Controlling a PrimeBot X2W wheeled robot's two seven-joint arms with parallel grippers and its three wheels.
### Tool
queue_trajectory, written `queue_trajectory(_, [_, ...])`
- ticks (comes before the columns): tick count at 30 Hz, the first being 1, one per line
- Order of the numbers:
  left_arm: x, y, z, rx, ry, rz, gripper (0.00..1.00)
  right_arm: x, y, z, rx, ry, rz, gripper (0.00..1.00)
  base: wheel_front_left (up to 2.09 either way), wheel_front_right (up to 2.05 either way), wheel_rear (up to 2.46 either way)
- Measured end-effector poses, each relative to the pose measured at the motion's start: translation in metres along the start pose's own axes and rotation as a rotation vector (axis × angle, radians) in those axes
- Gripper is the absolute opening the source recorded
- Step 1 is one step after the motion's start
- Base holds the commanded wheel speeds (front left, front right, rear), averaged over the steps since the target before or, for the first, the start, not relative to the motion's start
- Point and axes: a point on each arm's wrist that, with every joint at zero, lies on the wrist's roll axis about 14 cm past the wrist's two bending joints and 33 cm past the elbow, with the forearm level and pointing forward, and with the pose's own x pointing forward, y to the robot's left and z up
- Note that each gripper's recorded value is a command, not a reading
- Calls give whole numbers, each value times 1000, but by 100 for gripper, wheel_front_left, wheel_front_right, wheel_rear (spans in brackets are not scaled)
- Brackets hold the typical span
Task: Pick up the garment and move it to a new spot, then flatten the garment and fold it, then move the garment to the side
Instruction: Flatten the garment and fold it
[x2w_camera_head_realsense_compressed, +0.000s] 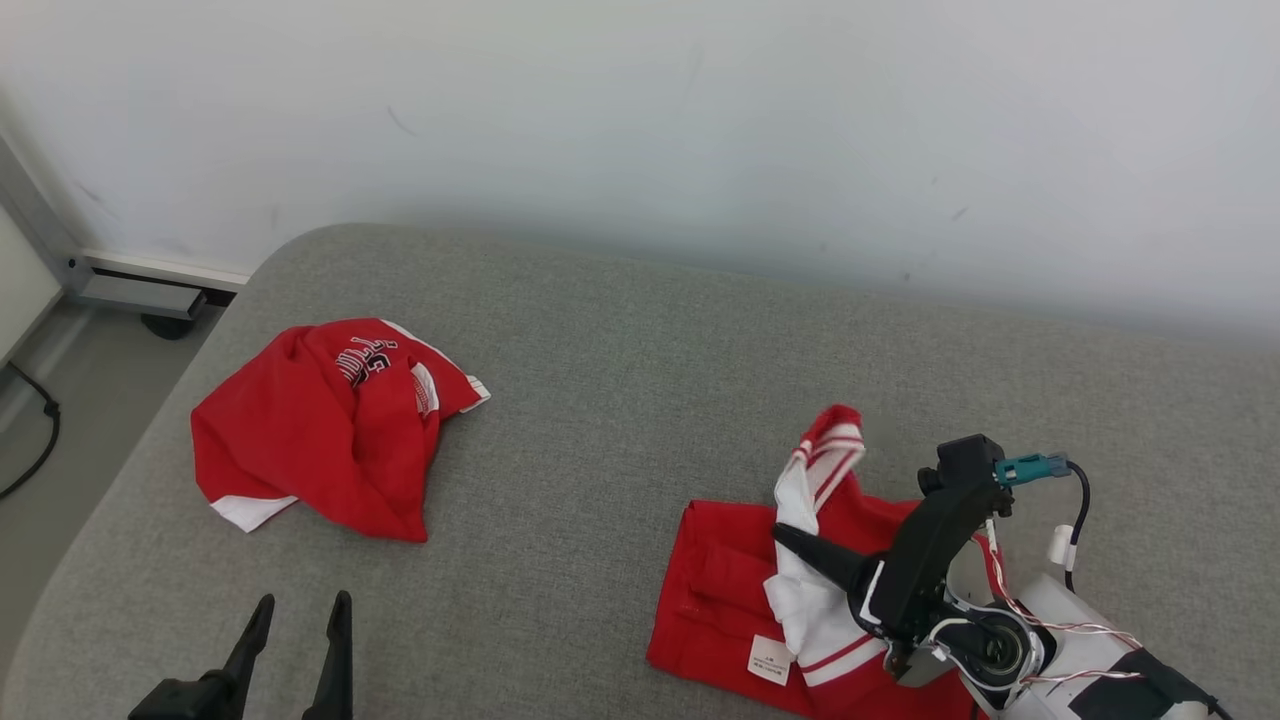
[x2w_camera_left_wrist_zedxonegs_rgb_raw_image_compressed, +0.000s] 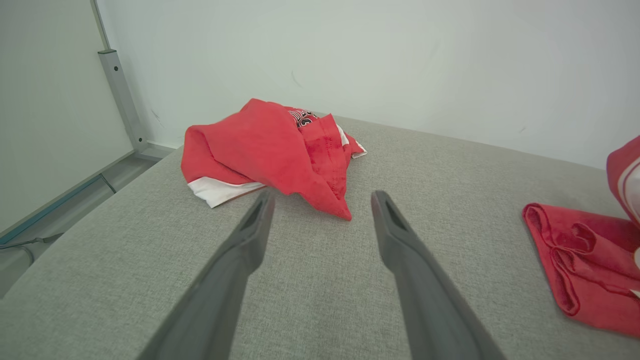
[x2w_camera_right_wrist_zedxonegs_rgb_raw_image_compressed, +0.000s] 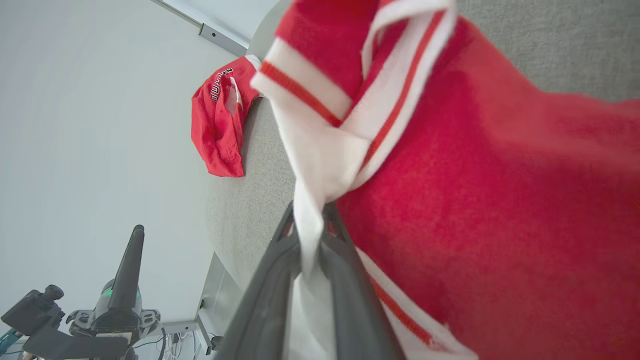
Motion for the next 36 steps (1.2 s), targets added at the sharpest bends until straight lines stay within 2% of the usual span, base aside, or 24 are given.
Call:
queue_trajectory(1, [0,0,0,1,0,1,100,0,0,1,0,-2,-1,99,0,0,0])
queue_trajectory(6, [2,-1,2,1,-5,-4,100,-3,1,5,1,-18,1,100,0,0,0])
queue_trajectory(13, [2,-3,2,7,-9,-11,100,-21,-2,31,-36,-113,-4,100,0,0,0])
queue_trajectory(24, [6,-8,4,15,-14,-32,100,-78,-63,51,-167,-185,-197,100,0,0,0])
queue_trajectory(29, [9,-14,2,23,-9,-50,100,-98,-88,46,-189,-154,-284,100,0,0,0])
queue_trajectory(33, [11,-19,1,20,-5,-64,100,-108,-111,32,-172,-73,-362,100,0,0,0])
queue_trajectory(36, [12,-22,-1,17,1,-73,100,-103,-112,26,-143,-36,-367,100,0,0,0])
